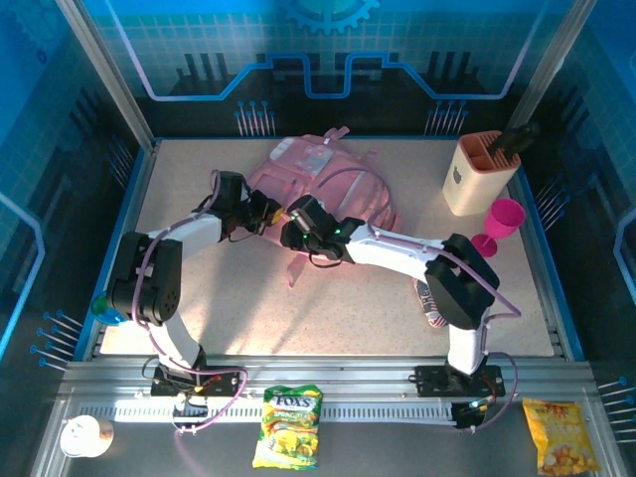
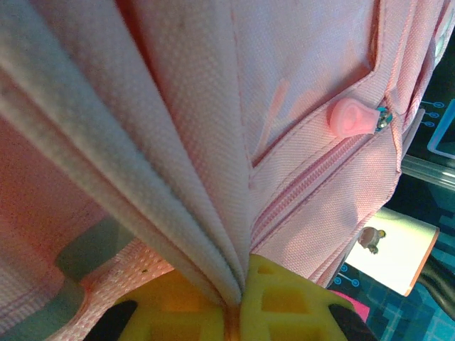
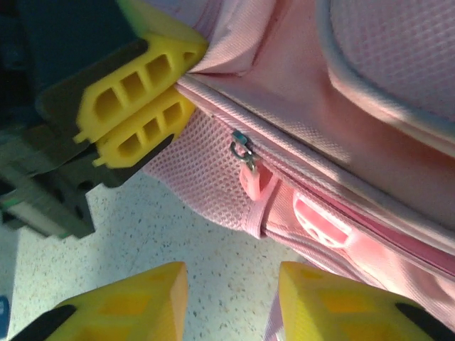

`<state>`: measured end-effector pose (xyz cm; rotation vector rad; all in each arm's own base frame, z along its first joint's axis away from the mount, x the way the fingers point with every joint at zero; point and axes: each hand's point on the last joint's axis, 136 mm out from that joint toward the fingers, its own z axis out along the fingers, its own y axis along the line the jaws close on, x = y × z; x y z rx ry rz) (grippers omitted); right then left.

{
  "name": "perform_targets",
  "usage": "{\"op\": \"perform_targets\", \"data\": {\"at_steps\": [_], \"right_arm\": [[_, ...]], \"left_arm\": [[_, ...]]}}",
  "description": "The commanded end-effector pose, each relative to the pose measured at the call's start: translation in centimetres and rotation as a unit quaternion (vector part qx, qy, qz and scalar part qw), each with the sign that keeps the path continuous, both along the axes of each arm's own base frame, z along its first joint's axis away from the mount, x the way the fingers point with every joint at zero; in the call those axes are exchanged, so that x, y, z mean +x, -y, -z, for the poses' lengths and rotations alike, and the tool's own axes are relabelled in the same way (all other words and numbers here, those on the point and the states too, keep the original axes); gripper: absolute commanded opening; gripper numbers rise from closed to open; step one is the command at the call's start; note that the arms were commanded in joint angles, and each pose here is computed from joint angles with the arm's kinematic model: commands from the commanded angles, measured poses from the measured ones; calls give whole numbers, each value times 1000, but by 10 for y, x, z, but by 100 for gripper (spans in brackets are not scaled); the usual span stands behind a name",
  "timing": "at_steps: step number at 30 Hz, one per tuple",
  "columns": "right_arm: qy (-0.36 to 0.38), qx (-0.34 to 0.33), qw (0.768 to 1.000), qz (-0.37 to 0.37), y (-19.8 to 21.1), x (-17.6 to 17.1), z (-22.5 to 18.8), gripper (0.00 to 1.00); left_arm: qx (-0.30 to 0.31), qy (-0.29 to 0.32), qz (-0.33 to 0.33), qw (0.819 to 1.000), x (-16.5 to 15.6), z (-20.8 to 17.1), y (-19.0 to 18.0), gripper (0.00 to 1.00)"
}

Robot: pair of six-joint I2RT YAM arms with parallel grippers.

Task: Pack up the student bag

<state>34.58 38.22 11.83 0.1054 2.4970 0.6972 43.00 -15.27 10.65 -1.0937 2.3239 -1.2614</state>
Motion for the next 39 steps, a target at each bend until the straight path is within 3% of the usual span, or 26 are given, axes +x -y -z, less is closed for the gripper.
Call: {"op": "perform_targets", "data": {"at_steps": [1,6,24,32,39], "right_arm": [[11,16,1000,16,-12,14,-5,37],[21,-7,999,43,-8,28,3,33],[20,-81,991,107,6,64,28,34],[13,-100,988,120,13,69,31,14],[17,-121,987,107,37,51,16,9]], "left_arm": [[-36,33,28,998,1,-34,21,3],[-39,32,31,998,0,-35,22,3],[-45,30,38,998,-2,-38,26,3],[-38,30,38,998,-2,-37,26,3],[-34,38,39,998,10,-40,21,2]]}}
